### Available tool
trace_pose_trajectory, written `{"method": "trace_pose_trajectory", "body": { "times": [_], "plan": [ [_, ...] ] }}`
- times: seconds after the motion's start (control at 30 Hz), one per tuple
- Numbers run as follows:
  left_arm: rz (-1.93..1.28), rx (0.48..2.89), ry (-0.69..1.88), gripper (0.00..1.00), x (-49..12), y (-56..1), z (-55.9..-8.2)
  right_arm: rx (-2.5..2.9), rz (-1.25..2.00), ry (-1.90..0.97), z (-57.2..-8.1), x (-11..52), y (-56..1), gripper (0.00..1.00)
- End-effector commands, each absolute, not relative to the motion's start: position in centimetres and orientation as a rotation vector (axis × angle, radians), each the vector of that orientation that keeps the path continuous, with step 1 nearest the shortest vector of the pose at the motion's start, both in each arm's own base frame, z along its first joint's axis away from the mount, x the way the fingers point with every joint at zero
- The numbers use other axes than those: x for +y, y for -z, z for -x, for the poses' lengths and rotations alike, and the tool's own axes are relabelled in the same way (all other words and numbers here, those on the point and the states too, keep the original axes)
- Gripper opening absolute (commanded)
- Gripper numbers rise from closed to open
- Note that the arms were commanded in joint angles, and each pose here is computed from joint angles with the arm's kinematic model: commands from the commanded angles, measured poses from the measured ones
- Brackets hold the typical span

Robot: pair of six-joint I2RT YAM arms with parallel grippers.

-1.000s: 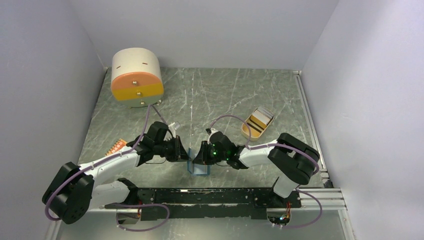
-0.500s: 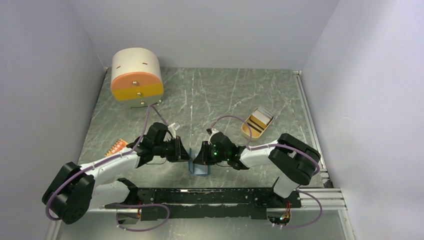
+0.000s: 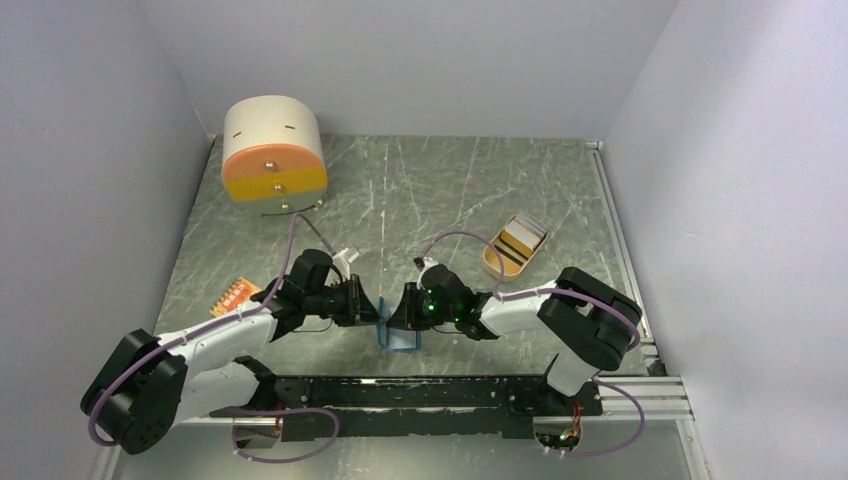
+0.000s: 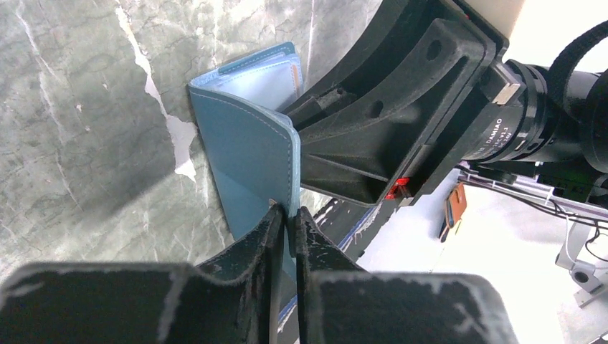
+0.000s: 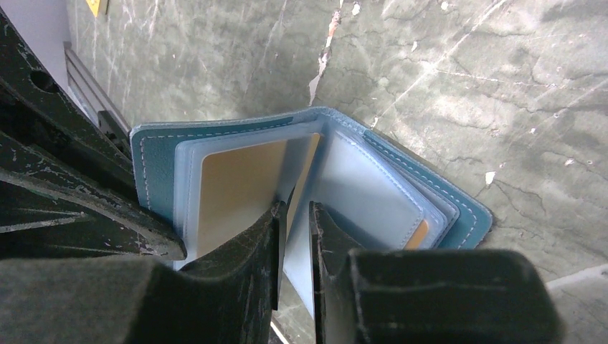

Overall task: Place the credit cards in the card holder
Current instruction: Insert the credit card into the card holder.

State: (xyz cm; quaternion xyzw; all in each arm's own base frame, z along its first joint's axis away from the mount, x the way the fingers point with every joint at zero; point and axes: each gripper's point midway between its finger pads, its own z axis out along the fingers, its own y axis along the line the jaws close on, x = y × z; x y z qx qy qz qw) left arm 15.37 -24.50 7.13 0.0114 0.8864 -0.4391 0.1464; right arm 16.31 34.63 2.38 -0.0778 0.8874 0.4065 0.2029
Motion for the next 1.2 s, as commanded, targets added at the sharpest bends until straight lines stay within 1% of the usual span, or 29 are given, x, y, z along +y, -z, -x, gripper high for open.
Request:
{"method": "trace_pose_trajectory", "body": {
  "times": [0.0, 0.13, 0.27, 0.43, 0.63, 0.67, 0.83, 1.17],
  "plan": [
    [-0.058, 2.502, 1.341, 0.13, -25.0, -8.1, -15.1, 2.540, 0.210, -1.019, -16.2, 32.7, -0.4, 0.23],
    [-0.060, 2.515, 1.325, 0.12, -24.9, -7.6, -15.1, 2.537, 0.204, -1.015, -16.2, 32.5, -0.4, 0.23],
    [-0.070, 2.499, 1.367, 0.11, -25.2, -7.9, -15.0, 2.534, 0.196, -1.022, -16.2, 32.4, -0.4, 0.24],
    [-0.083, 2.461, 1.441, 0.16, -25.7, -8.4, -14.7, 2.537, 0.198, -1.032, -16.2, 32.5, -0.3, 0.24],
    [-0.098, 2.432, 1.434, 0.20, -25.6, -8.8, -14.8, 2.531, 0.201, -1.032, -16.3, 32.4, -0.4, 0.24],
    [-0.097, 2.421, 1.433, 0.19, -25.6, -9.0, -14.9, 2.530, 0.199, -1.032, -16.3, 32.4, -0.4, 0.24],
    [-0.085, 2.421, 1.404, 0.09, -25.3, -8.7, -15.0, 2.529, 0.201, -1.036, -16.3, 32.4, -0.5, 0.24],
    [-0.033, 2.508, 1.286, 0.09, -24.5, -6.8, -15.4, 2.520, 0.194, -1.036, -16.5, 32.5, -0.8, 0.24]
  ]
}}
